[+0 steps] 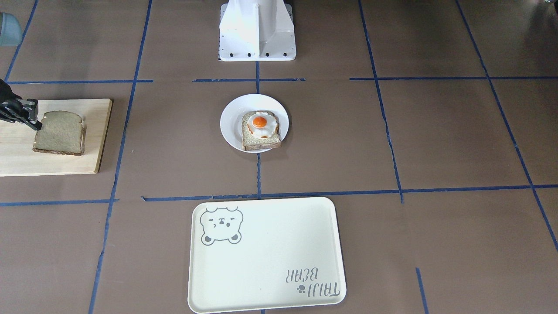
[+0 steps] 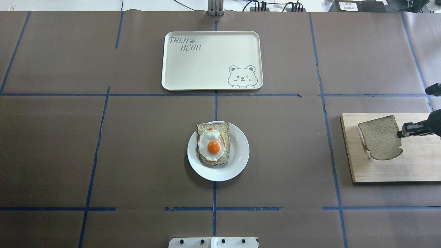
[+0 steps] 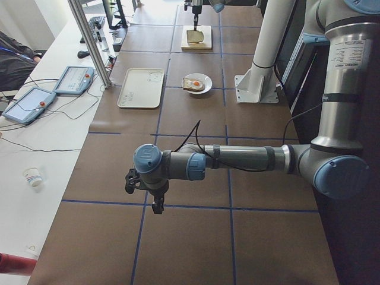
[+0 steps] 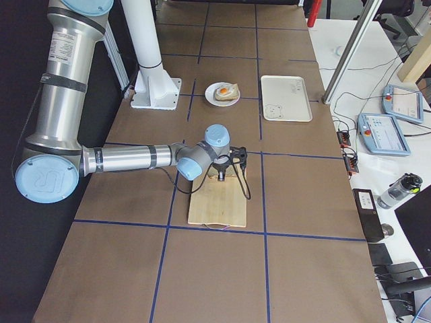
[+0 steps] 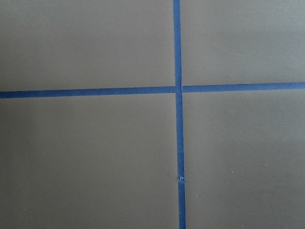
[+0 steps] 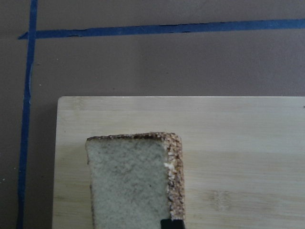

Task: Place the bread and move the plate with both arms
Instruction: 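Lift the bread slice with the right gripper and carry it toward the plate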

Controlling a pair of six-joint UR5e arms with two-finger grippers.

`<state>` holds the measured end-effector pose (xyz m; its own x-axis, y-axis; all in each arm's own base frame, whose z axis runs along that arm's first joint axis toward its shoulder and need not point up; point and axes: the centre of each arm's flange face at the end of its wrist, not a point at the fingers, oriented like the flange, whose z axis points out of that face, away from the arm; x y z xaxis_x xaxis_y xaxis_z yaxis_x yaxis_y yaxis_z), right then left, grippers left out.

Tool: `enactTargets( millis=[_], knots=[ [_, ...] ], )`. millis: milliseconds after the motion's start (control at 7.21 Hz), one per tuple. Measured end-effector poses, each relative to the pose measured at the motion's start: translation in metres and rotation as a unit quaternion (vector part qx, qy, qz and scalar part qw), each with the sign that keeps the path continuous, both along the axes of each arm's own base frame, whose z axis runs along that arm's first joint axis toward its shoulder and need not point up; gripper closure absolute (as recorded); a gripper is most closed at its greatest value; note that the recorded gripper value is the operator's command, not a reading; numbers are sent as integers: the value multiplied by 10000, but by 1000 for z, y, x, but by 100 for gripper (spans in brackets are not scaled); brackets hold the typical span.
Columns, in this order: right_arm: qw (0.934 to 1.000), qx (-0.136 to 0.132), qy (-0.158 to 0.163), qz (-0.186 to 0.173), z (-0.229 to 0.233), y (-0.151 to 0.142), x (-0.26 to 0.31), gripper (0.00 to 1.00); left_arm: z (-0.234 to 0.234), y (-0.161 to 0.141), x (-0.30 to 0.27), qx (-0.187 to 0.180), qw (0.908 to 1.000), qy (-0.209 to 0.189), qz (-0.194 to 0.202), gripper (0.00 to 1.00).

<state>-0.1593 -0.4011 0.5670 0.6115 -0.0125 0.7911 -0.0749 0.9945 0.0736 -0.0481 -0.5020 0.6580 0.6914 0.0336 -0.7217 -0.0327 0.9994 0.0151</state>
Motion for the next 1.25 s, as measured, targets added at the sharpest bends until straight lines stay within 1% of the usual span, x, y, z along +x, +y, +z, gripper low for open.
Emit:
enactTargets(
  millis=[277, 416, 555, 694, 832, 971, 1110, 1249],
  knots=[
    [9996, 19, -214, 200, -20, -5, 20, 100, 0, 0, 0, -2, 10000, 0, 0, 0],
    [9988, 46, -388, 302, -37, -8, 32, 100, 0, 0, 0, -2, 10000, 0, 0, 0],
    [9973, 19, -621, 393, -57, -15, 40, 100, 0, 0, 0, -4, 10000, 0, 0, 0],
    [9946, -66, -912, 495, -85, -29, 39, 100, 1, 0, 0, -10, 10000, 0, 0, 0],
    [9902, -219, -1227, 634, -119, -46, 33, 100, 2, 0, 0, -20, 10000, 0, 0, 0],
    [9841, -417, -1556, 754, -161, -64, 19, 100, 3, 0, 0, -33, 10000, -1, 0, 0],
    [9775, -619, -1851, 797, -202, -75, -2, 100, 4, 1, 0, -44, 10000, -1, 0, 0],
    [9722, -773, -2081, 737, -240, -80, -31, 100, 5, 1, 0, -51, 10000, 0, 0, 0]
  ],
)
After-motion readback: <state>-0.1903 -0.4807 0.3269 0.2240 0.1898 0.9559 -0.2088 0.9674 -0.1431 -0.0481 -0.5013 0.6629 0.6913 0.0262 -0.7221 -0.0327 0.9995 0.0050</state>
